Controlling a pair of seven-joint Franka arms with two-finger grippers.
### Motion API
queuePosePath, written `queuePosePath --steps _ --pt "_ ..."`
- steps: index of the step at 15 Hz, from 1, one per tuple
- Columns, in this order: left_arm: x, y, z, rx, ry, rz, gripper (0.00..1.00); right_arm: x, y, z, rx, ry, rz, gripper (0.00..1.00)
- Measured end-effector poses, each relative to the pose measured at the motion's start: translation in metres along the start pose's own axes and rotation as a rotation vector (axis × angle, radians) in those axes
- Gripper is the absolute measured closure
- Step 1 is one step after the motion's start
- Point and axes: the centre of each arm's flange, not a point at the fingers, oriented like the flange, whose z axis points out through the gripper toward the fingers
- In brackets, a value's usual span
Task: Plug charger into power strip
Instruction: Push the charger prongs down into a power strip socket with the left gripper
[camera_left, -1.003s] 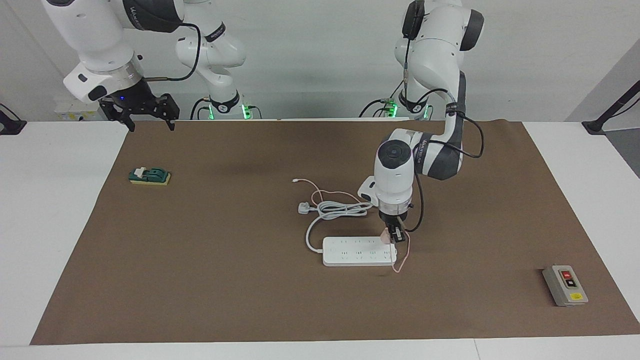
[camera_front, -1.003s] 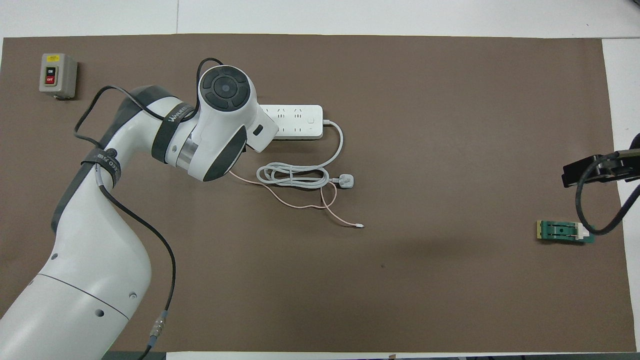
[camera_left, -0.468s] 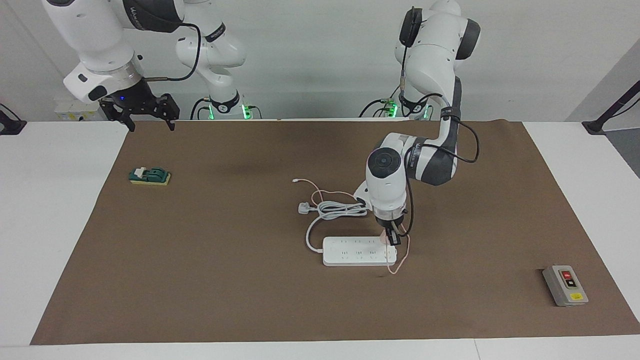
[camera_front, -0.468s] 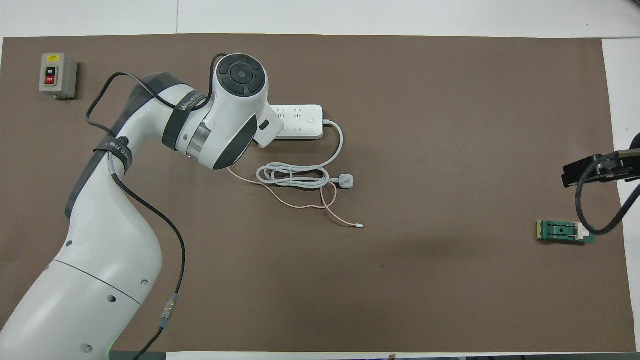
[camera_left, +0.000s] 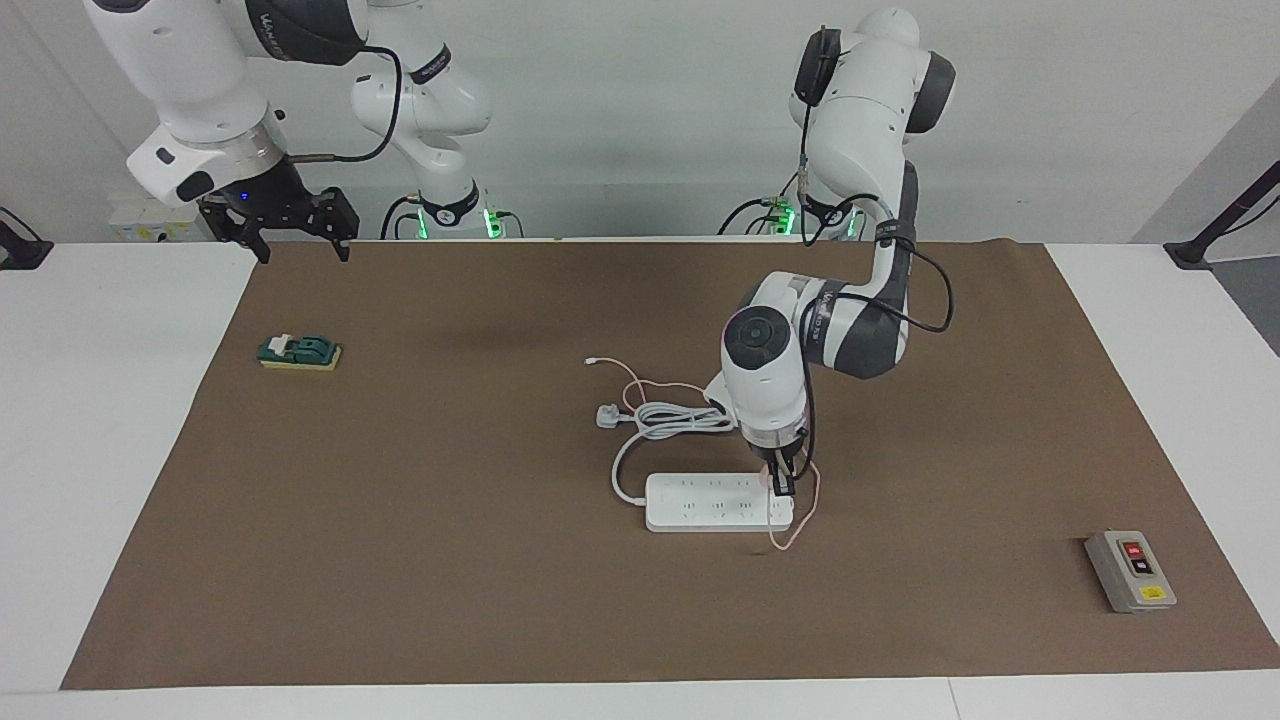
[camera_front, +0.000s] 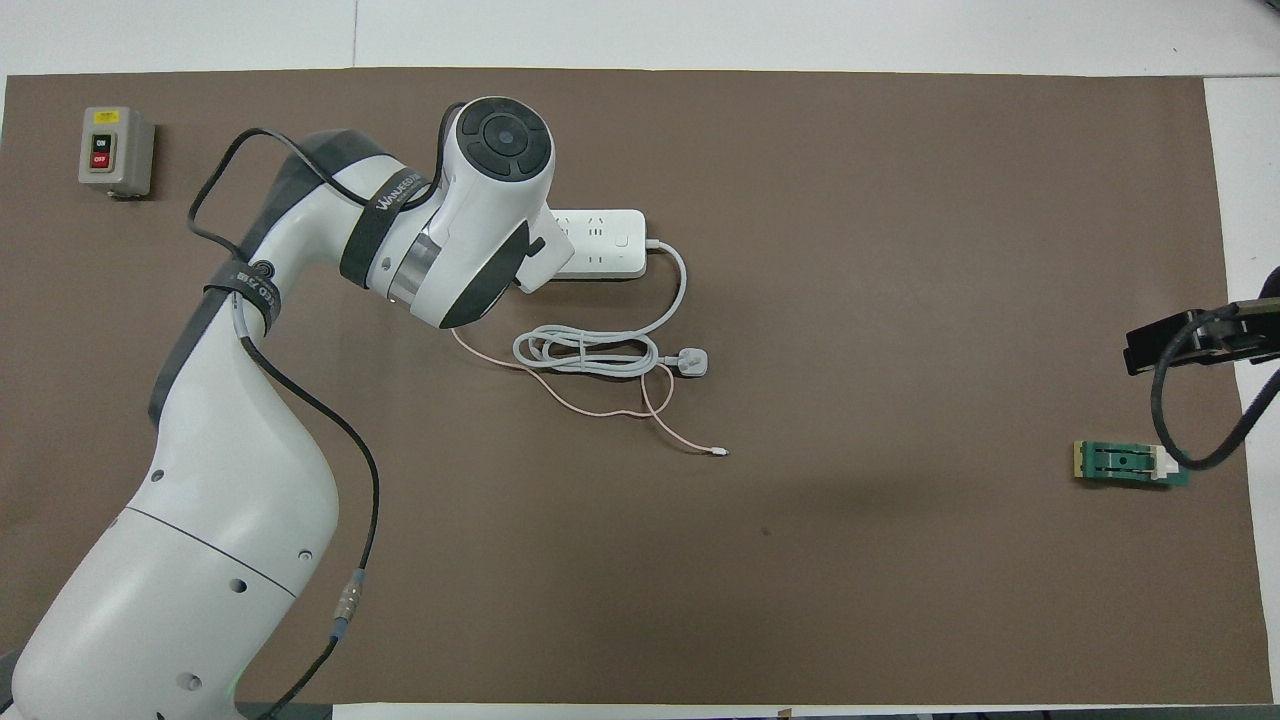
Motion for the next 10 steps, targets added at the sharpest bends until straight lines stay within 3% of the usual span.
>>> queuePosePath --steps 6,10 --pt "0.013 0.005 0.0 0.029 -0.068 0.057 0.68 0.0 0.0 0.0 0.0 0.0 0.0 0.0" --pt "0.014 0.005 0.0 0.028 -0.073 0.064 0.68 0.0 0.0 0.0 0.0 0.0 0.0 0.0"
